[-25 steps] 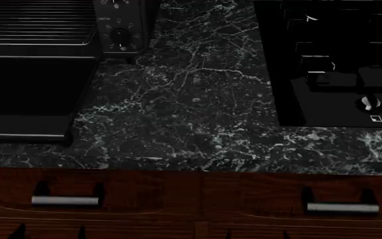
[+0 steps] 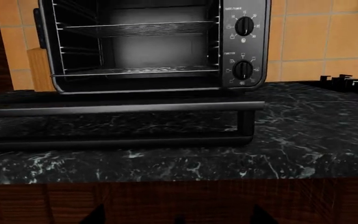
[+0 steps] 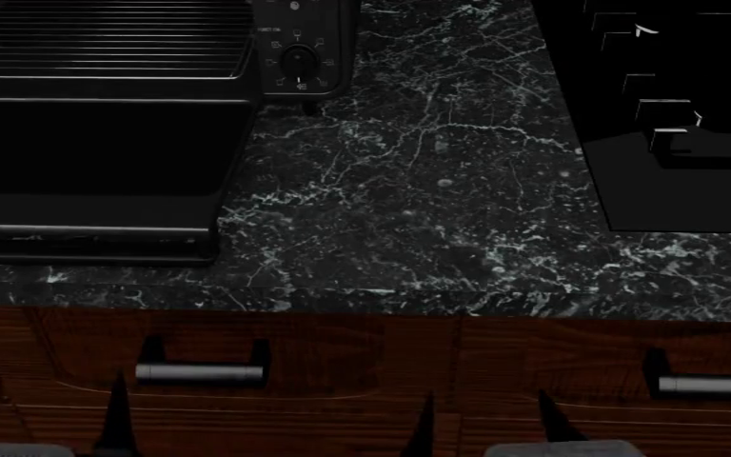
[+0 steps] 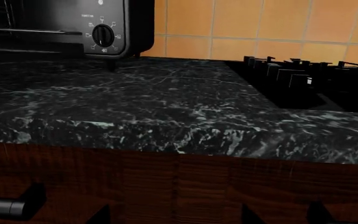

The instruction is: Fully slide the toaster oven bottom rack0 out.

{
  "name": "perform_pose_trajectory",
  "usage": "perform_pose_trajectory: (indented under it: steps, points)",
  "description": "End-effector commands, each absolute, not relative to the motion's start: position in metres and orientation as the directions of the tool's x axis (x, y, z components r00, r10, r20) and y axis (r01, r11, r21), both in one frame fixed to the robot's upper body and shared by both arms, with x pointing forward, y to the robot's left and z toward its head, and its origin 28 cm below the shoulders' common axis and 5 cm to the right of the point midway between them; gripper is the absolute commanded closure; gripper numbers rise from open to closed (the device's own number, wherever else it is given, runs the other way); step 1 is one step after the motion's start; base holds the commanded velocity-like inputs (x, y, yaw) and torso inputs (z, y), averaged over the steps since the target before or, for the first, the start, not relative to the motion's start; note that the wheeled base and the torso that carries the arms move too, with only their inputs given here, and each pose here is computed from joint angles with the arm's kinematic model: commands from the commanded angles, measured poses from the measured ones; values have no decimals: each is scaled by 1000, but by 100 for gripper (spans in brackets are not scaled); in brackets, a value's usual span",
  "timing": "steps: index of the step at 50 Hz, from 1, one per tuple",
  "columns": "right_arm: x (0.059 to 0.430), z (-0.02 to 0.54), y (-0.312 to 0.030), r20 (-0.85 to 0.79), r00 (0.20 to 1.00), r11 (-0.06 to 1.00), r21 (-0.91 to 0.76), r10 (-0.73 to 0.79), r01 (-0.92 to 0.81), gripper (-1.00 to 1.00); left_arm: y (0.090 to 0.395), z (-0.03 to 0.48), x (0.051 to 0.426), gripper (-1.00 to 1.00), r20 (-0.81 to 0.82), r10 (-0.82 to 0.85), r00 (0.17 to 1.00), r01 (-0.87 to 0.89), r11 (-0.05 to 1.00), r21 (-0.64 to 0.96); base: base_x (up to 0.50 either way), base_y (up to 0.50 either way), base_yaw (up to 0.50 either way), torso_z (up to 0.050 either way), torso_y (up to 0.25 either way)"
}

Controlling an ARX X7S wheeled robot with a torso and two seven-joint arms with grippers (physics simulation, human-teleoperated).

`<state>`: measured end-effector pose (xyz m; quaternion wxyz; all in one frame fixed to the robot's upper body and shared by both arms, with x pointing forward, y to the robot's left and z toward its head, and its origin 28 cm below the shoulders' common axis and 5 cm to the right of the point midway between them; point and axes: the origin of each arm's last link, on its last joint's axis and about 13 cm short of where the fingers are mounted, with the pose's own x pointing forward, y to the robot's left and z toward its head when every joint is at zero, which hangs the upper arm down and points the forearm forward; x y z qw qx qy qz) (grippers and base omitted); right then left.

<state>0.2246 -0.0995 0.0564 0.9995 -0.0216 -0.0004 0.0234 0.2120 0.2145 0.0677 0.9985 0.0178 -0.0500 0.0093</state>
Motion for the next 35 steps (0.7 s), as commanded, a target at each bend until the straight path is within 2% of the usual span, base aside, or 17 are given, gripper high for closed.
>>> perform_pose_trajectory:
  steps: [1, 12, 35]
  points:
    - [239, 126, -97, 48, 993, 985, -145, 106, -98, -100, 218, 122, 215, -100, 178, 17, 984, -34, 996, 88, 0, 0, 0, 0, 0]
    - [261, 178, -106, 101, 988, 975, -201, 116, -94, -100, 221, 158, 221, -100, 221, 30, 975, -59, 991, 123, 0, 0, 0, 0, 0]
    - [258, 175, -106, 118, 983, 976, -182, 139, -117, -100, 220, 156, 217, -100, 216, 35, 976, -67, 987, 143, 0, 0, 0, 0, 0]
